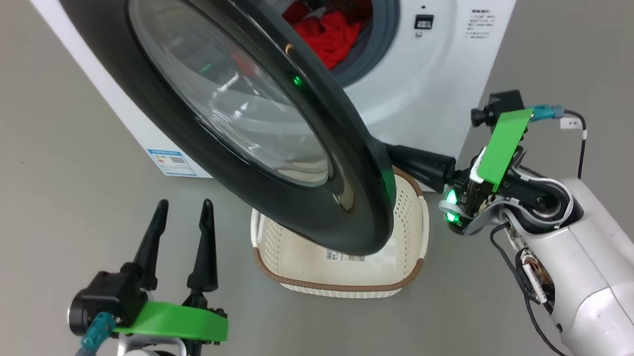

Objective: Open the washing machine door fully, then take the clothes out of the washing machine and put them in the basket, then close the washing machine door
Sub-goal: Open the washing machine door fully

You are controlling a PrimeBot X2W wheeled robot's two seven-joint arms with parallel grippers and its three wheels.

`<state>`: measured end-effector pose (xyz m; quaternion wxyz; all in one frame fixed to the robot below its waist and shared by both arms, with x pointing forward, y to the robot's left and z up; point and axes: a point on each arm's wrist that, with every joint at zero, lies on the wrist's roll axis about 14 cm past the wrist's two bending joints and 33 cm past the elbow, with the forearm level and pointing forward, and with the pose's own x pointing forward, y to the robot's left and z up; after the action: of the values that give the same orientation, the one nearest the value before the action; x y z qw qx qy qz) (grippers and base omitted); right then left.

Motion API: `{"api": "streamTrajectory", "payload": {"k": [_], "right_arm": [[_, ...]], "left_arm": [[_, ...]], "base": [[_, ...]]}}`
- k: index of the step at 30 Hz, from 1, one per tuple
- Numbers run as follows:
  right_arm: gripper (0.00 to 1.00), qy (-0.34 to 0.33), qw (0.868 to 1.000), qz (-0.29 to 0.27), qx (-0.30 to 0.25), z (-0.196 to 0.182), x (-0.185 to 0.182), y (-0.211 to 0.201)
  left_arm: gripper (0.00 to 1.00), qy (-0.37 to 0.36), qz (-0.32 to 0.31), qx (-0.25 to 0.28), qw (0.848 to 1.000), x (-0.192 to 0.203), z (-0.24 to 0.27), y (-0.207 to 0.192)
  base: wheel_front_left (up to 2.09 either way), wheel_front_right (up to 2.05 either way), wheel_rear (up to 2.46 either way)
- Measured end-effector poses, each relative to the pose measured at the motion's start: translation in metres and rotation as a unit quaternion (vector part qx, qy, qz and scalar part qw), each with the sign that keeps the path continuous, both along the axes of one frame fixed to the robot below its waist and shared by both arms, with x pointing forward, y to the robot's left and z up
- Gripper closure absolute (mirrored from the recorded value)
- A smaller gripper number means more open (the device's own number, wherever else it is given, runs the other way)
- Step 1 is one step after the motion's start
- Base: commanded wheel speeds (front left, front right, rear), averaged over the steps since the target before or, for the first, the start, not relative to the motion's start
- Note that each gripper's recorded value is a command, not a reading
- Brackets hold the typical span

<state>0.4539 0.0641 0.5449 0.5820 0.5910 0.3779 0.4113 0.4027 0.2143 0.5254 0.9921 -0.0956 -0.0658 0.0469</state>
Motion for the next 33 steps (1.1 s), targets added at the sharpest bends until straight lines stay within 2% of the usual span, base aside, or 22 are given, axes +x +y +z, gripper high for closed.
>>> {"api": "streamTrajectory", "payload": {"k": [14,33], "right_arm": [[1.0,-0.011,0.998,0.057,0.003,0.009,-0.036,0.034],[1.0,-0.027,0.985,0.168,0.002,0.019,-0.096,0.094]], "left_arm": [[0.0,-0.001,0.047,-0.001,0.999,-0.037,0.003,0.025],[0.0,-0.012,0.119,0.002,0.993,-0.09,0.011,0.067]], "base": [[0.0,0.0,0.0],[0.0,0.0,0.0]]}}
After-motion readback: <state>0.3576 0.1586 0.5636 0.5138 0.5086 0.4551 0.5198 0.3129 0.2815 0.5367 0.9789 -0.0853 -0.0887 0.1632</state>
